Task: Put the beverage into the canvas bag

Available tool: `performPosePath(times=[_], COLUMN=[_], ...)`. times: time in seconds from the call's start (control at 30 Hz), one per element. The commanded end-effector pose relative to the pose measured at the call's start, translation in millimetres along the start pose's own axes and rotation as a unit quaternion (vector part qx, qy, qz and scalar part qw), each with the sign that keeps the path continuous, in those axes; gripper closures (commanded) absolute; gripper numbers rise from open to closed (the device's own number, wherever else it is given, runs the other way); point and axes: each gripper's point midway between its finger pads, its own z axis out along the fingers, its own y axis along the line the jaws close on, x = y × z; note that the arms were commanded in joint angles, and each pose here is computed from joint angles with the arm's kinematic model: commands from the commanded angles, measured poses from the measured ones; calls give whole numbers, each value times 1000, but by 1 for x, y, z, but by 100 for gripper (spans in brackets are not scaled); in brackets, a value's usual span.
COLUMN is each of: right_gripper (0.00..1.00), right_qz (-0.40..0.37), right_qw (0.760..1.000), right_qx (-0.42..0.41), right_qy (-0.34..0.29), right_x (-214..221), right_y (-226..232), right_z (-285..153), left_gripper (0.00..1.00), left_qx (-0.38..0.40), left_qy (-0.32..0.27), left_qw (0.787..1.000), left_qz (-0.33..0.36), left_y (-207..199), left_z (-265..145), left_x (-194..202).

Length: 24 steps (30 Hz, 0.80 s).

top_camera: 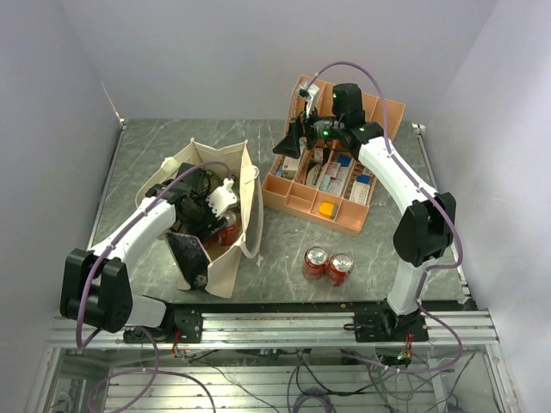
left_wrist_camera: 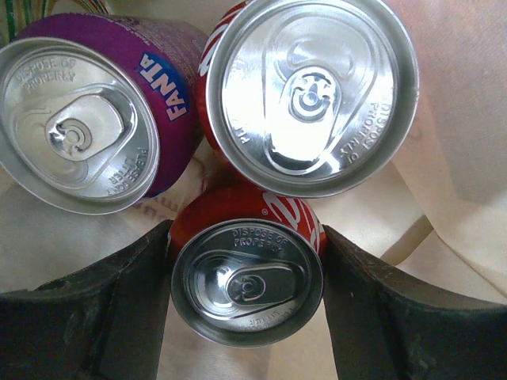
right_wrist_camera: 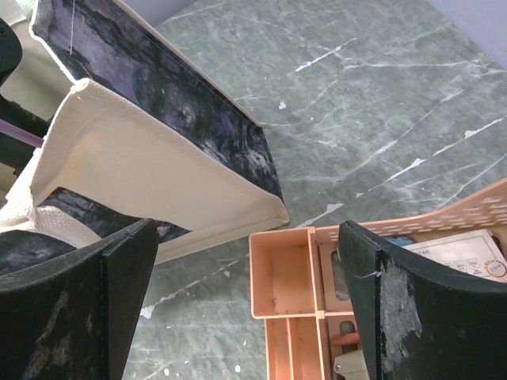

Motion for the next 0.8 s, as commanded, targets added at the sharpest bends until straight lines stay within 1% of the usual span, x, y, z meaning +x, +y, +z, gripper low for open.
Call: performPosePath(times=[0.0,0.07,0.23,0.37,0.4,0.77], right_gripper=[4,4,4,4,4,4], right_qz=[-15,-15,-16,-17,-16,-12], right_qw=[1000,1000,1000,1000,1000,1000], right_qx=[6,5,5,5,5,2], right_qy=[-3,-4,-3,-2,-2,-2], right_x=[-4,-4,-5,-4,-4,-2], right_y=[3,3,1,1,1,0], right_z=[-3,-2,-1,-1,-1,2], left_gripper=[41,38,35,23,21,12], left_qx=[13,15,12,13,14,14], left_qy=[3,5,12,15,14,8], left_qw=[1000,1000,1000,999,999,1000], left_qz=[-18,-20,-23,-25,-25,-17], left_y=[-6,-7,-6,-6,-6,-4], left_z=[-1,-3,-7,-10,-11,-22], left_x=[2,2,4,4,3,-2])
